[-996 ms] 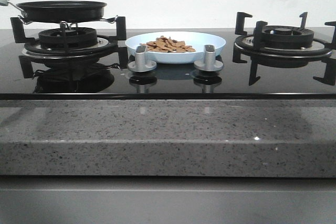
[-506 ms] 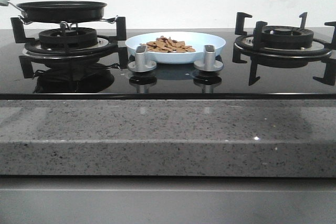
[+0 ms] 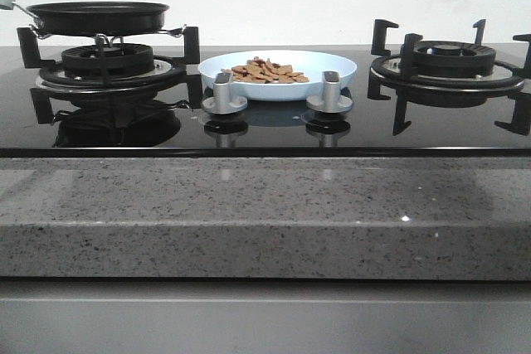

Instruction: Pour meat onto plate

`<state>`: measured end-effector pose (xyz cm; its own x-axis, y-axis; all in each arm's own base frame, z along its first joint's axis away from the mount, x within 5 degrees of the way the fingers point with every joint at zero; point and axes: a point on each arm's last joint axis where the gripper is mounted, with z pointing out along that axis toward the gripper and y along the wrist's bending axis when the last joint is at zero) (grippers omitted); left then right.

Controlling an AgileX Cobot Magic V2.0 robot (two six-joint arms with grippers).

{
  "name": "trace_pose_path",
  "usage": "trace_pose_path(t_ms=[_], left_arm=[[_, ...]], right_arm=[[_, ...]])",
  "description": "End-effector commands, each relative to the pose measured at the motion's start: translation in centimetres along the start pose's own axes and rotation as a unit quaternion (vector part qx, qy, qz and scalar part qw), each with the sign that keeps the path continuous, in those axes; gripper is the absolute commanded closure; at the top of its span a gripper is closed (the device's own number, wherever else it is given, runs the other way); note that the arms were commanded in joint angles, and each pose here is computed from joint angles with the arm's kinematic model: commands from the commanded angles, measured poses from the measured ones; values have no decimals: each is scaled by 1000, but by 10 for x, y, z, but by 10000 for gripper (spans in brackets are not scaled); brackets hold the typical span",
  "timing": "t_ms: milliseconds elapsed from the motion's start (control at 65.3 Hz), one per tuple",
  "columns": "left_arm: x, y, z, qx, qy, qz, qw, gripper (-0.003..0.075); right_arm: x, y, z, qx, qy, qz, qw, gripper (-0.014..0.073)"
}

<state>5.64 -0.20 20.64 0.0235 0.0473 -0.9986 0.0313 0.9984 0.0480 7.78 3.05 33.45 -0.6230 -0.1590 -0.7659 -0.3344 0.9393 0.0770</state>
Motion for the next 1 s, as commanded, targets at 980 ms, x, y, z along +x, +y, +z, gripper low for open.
trace_pose_path(t_ms=[980], left_arm=[[-6, 1, -2, -6, -49, -6, 999, 741]], right_arm=[[89, -27, 39, 159, -386, -4, 909, 664]])
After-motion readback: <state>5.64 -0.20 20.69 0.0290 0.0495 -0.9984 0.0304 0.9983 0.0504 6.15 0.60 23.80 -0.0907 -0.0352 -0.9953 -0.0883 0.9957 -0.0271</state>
